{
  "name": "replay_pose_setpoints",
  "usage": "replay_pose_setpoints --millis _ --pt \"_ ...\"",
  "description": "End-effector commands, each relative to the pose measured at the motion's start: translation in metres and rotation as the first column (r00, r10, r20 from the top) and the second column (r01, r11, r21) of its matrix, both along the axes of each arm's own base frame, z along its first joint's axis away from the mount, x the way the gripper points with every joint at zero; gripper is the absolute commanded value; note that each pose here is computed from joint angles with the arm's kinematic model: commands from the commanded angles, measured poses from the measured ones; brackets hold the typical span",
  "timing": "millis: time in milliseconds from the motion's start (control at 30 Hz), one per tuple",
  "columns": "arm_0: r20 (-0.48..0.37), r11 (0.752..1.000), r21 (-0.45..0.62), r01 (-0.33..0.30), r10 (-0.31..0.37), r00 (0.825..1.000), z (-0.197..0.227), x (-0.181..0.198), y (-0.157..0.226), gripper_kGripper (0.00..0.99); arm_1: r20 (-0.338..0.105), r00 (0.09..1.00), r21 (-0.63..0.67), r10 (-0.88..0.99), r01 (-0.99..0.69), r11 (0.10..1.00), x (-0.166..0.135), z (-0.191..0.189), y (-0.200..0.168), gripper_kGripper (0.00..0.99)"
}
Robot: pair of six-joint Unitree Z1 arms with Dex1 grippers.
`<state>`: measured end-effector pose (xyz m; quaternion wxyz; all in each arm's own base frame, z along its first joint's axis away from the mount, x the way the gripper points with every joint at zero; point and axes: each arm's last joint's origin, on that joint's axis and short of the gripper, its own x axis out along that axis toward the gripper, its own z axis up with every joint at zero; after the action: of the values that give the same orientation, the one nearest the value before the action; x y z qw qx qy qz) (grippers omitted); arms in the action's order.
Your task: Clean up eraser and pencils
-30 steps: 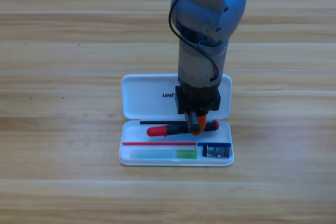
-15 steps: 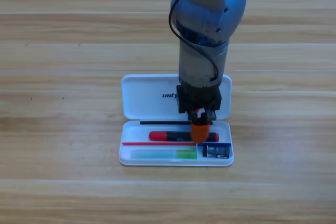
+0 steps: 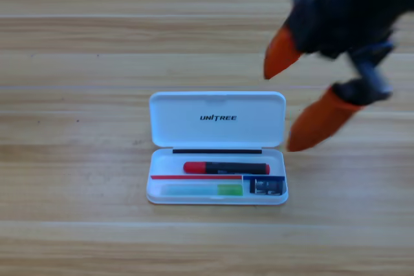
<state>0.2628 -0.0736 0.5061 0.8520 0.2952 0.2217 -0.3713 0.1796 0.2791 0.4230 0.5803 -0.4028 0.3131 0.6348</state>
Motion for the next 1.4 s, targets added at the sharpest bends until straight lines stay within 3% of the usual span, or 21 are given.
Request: replay_pose_setpoints --millis 33,133,233,333,433,633,867,1200,1400 --pt "-0.166 0.999 -0.047 0.009 -0.017 0.986 -0.087 0.104 -0.001 0.920 -0.024 0.996 0.156 -0.080 0.083 0.984 -0.015 0.019 -0.059 0.919" --pt "-0.205 0.994 -0.093 0.057 -0.075 0.976 -0.124 0.141 -0.009 0.848 -0.005 0.996 0.197 -0.094 0.093 0.976 -0.027 0.013 -0.074 0.920" --pt "-0.249 0.990 -0.111 0.082 -0.108 0.962 -0.159 0.168 -0.014 0.701 -0.040 0.996 0.221 -0.081 0.088 0.971 -0.035 0.009 -0.080 0.920" --pt "-0.289 0.990 -0.106 0.091 -0.119 0.950 -0.189 0.185 -0.018 0.431 -0.060 0.995 0.247 -0.079 0.092 0.965 -0.041 0.006 -0.084 0.920" --pt "-0.314 0.987 -0.099 0.129 -0.154 0.937 -0.220 0.192 -0.034 0.000 -0.058 0.995 0.267 -0.085 0.098 0.959 -0.045 -0.003 -0.089 0.920" --pt "-0.369 0.984 -0.101 0.150 -0.177 0.913 -0.279 0.180 -0.048 0.000 -0.056 0.995 0.279 -0.081 0.093 0.956 -0.044 -0.009 -0.088 0.927" --pt "-0.447 0.973 -0.086 0.213 -0.229 0.865 -0.318 0.177 -0.082 0.000 -0.068 0.995 0.285 -0.069 0.086 0.955 -0.045 -0.010 -0.088 0.927" --pt "-0.490 0.950 -0.100 0.297 -0.307 0.816 -0.340 0.167 -0.121 0.000 -0.080 0.995 0.282 -0.063 0.084 0.956 -0.044 -0.012 -0.085 0.927" --pt "-0.500 0.940 -0.113 0.321 -0.333 0.799 -0.341 0.162 -0.131 0.000 -0.084 0.995 0.282 -0.061 0.082 0.956 -0.044 -0.013 -0.085 0.927"
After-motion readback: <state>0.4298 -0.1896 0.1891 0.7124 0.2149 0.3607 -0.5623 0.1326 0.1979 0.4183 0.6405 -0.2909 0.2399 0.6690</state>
